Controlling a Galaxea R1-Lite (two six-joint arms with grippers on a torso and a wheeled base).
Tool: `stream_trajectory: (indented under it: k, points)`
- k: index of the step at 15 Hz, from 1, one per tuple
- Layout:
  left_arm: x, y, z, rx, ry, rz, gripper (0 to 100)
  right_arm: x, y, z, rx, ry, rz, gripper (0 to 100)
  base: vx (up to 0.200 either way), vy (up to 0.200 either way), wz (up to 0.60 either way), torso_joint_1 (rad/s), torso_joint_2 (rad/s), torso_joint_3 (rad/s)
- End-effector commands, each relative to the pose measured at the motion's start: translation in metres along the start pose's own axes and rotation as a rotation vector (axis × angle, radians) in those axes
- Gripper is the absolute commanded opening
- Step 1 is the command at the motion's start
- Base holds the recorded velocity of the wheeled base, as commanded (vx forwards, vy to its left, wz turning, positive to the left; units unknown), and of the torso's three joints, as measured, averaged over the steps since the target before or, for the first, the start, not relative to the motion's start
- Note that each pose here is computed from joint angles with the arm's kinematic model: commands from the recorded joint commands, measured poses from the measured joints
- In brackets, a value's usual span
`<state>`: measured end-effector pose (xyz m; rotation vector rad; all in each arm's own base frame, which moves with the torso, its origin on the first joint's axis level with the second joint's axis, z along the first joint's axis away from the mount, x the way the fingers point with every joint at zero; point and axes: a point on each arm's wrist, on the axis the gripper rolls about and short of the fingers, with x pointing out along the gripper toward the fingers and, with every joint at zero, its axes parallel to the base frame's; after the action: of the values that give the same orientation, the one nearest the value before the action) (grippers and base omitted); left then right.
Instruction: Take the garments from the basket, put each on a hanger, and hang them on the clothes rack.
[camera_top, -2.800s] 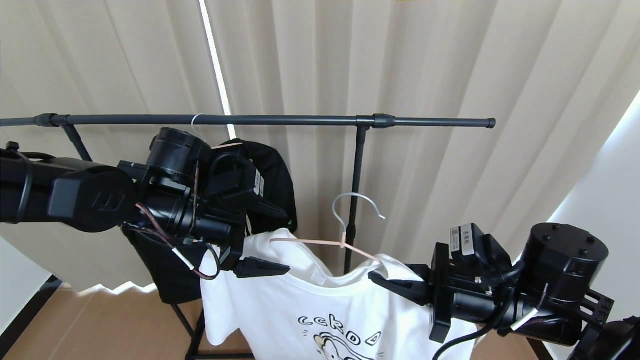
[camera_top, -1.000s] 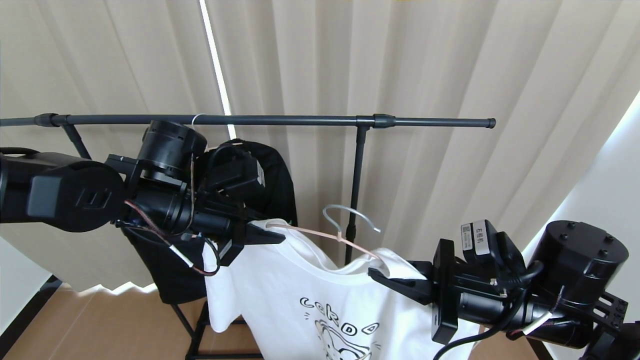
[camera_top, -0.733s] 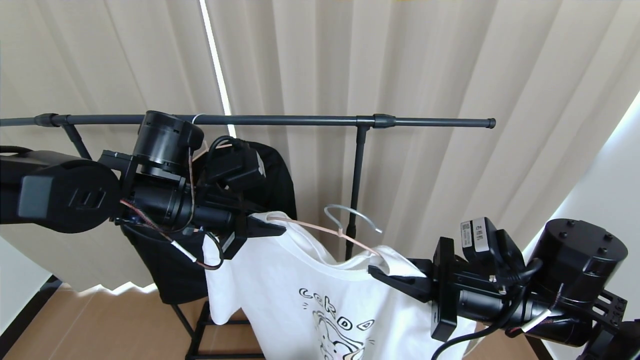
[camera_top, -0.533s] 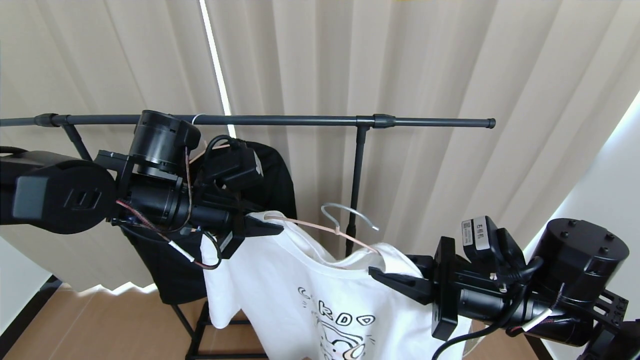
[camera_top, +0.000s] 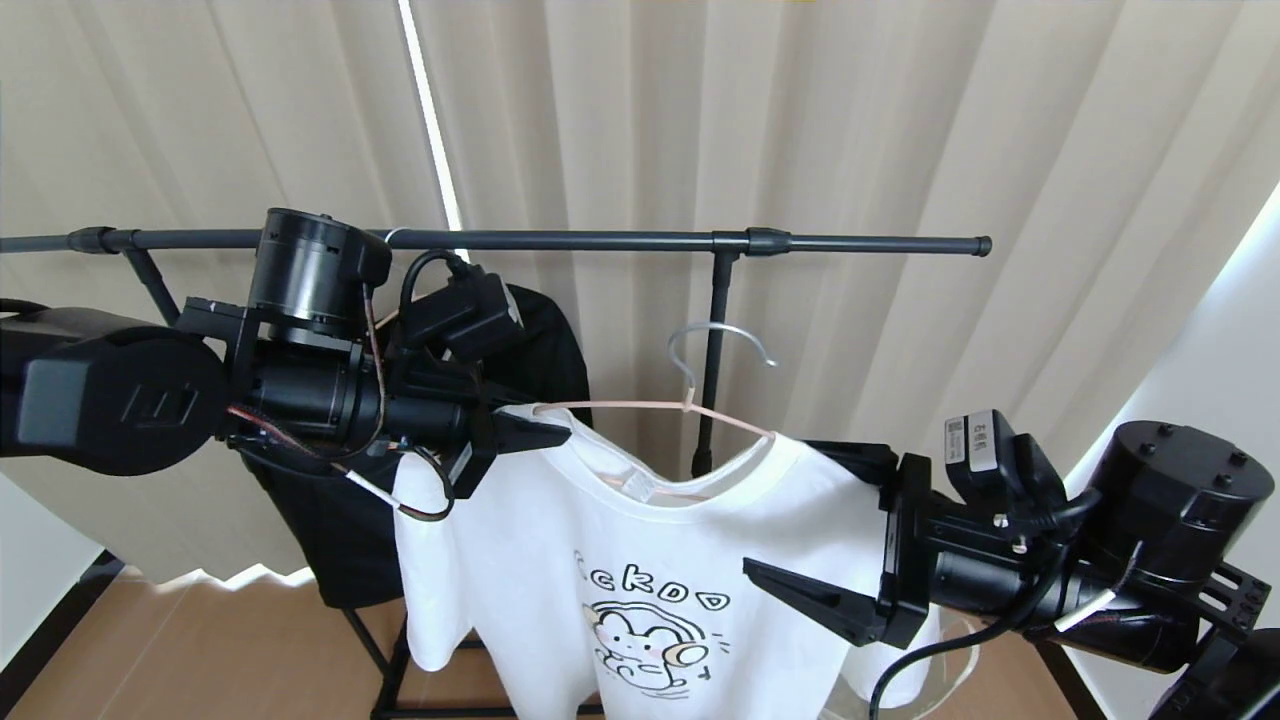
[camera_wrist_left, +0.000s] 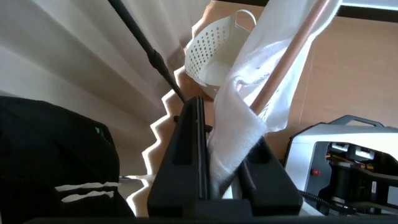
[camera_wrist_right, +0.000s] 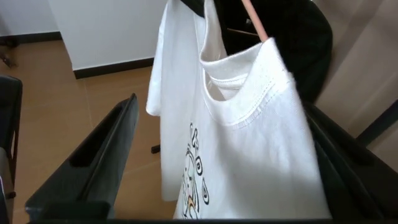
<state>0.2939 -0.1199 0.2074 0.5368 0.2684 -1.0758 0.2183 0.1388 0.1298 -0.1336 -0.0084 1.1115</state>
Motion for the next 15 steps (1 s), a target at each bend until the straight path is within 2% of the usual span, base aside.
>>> stream_trajectory:
  k: [1, 5, 7, 11, 15]
  points:
    - [-0.003, -0.002, 0.000, 0.004, -0.001, 0.008, 0, -0.006, -0.007, 0.007, -0.018, -0.023, -0.034, 100, 0.000, 0.000, 0.00, 0.000, 0.00, 0.000]
    - [-0.007, -0.007, -0.005, 0.023, -0.029, 0.037, 0, -0.010, -0.011, 0.011, -0.026, -0.036, -0.055, 100, 0.000, 0.000, 0.00, 0.000, 0.00, 0.000]
    - [-0.010, -0.010, -0.004, 0.009, -0.048, 0.054, 0, -0.011, -0.014, 0.011, -0.029, -0.039, -0.067, 100, 0.000, 0.000, 0.00, 0.000, 0.00, 0.000]
    - [-0.015, -0.013, -0.003, 0.015, -0.049, 0.070, 0, -0.013, -0.021, 0.012, -0.034, -0.043, -0.093, 100, 0.000, 0.000, 0.00, 0.000, 0.00, 0.000]
    - [-0.023, -0.016, -0.004, 0.016, -0.051, 0.082, 0, -0.017, -0.044, 0.009, -0.031, -0.036, -0.169, 100, 0.000, 0.000, 0.00, 0.000, 0.00, 0.000]
